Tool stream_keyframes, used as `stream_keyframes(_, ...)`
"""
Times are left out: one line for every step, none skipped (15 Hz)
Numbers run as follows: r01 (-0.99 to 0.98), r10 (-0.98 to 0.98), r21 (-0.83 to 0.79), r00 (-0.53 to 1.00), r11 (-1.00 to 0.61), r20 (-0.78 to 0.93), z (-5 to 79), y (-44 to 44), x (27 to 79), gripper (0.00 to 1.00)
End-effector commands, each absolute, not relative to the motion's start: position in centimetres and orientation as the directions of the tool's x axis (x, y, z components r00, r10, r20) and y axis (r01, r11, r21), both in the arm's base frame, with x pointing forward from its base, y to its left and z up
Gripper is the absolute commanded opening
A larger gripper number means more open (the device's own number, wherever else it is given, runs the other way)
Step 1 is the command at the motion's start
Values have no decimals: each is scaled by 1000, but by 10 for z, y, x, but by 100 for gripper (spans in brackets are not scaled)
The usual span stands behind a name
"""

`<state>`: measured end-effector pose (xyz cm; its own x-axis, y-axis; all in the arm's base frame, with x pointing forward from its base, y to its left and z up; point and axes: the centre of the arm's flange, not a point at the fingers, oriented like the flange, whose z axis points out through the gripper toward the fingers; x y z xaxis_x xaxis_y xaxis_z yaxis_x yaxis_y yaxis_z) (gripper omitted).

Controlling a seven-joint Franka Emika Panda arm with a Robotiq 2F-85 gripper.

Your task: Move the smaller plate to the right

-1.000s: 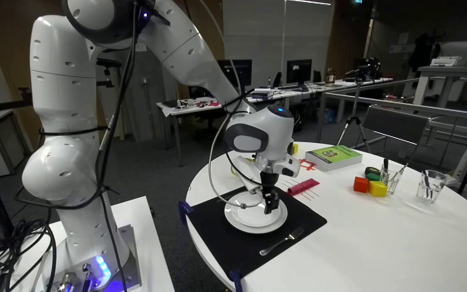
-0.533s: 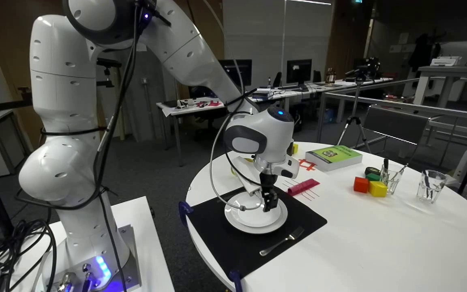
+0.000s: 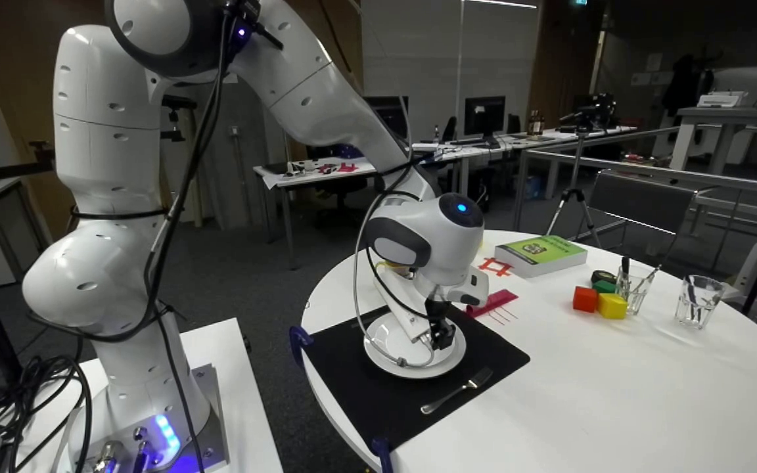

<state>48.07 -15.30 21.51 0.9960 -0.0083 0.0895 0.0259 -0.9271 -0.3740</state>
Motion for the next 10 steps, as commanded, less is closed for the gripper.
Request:
stream_keyframes(62, 25, -398, 995, -915, 99, 204, -161, 491, 100)
stream_keyframes(65, 29, -397, 995, -915, 96, 202, -160, 493, 100)
stream_keyframes(68, 33, -394, 995, -916, 95, 200, -160, 496, 100)
stream_keyframes(69, 35, -391, 995, -918, 93, 198, -159, 500, 100)
stream_keyframes(67, 34, -391, 995, -918, 91, 195, -159, 502, 100)
stream_keyframes(69, 36, -391, 995, -918, 91, 193, -159, 505, 100)
stream_keyframes(67, 36, -390, 996, -918, 88, 190, -160, 507, 100)
stream_keyframes(69, 39, -392, 996, -917, 85, 188, -161, 507, 100)
stream_keyframes(67, 37, -393, 996, -917, 84, 185, -163, 508, 100)
stream_keyframes(62, 32, -397, 996, -916, 80, 181, -164, 508, 100)
